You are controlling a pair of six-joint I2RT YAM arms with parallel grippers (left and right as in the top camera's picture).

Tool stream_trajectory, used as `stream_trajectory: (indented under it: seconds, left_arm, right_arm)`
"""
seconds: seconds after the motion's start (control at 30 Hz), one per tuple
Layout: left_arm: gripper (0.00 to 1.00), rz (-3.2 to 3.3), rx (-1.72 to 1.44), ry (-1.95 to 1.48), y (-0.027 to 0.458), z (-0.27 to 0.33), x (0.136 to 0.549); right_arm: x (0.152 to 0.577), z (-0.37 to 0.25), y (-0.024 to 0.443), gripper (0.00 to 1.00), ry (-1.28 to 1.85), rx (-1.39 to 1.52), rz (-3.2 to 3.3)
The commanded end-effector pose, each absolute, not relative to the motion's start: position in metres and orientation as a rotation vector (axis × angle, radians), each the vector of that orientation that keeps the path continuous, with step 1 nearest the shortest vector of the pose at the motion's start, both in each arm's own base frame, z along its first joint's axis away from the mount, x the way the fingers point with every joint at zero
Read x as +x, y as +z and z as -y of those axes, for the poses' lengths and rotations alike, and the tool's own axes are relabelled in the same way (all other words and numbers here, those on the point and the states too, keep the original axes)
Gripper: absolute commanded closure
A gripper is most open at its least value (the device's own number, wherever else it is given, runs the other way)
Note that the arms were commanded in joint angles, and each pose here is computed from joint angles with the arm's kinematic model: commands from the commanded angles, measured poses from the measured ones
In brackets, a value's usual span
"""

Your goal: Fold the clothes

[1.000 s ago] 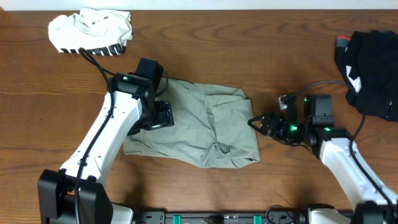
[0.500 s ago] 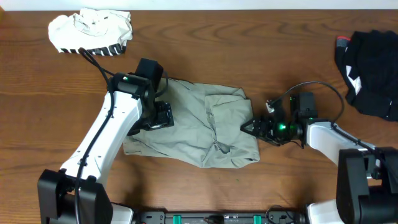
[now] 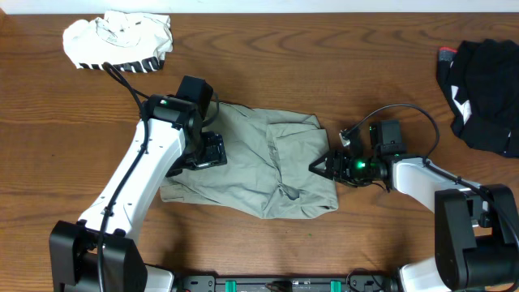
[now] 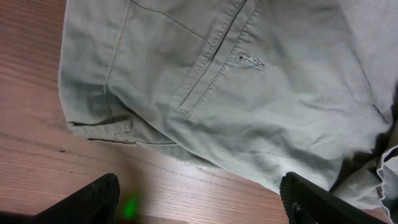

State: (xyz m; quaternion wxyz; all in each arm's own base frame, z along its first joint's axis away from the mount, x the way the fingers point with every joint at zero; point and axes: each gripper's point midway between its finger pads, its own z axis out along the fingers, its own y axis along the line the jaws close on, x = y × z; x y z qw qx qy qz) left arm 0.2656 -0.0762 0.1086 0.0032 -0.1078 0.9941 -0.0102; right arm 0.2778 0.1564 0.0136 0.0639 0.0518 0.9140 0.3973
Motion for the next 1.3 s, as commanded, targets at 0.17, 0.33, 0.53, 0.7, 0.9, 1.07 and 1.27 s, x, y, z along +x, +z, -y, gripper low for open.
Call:
stream_trajectory:
  seconds: [0.17, 0.33, 0.53, 0.7, 0.9, 1.07, 1.27]
  left_arm:
    - [0.15, -3.116, -0.339, -0.024, 0.109, 0.074, 0.267]
    - [0.15, -3.122, -0.339, -0.021, 0.109, 0.074, 0.265]
    - [0.15, -3.122, -0.339, -0.020, 0.109, 0.074, 0.265]
    - [0.15, -3.122, -0.339, -0.020, 0.109, 0.074, 0.265]
    - [0.15, -3.118, -0.338, -0.022, 0.109, 0.074, 0.266]
    - [0.15, -3.114, -0.338, -0.025, 0.109, 0.074, 0.267]
    - [0.15, -3.112, -0.337, -0.026, 0.109, 0.074, 0.268]
  right_arm:
    - [0.269, -0.156, -0.013, 0.53, 1.019, 0.188, -2.852]
    - [0.275, -0.143, -0.020, 0.97, 0.925, 0.294, -2.860]
    - [0.288, -0.115, -0.018, 0.99, 0.896, 0.424, -2.823]
    - [0.300, -0.072, -0.009, 0.99, 0.809, 0.531, -2.829]
    - [0.306, -0.010, 0.022, 0.99, 0.483, 0.642, -2.950]
    - [0.316, 0.021, 0.068, 0.99, 0.218, 0.647, -2.996]
    - [0.328, 0.023, 0.115, 0.99, 0.054, 0.564, -2.991]
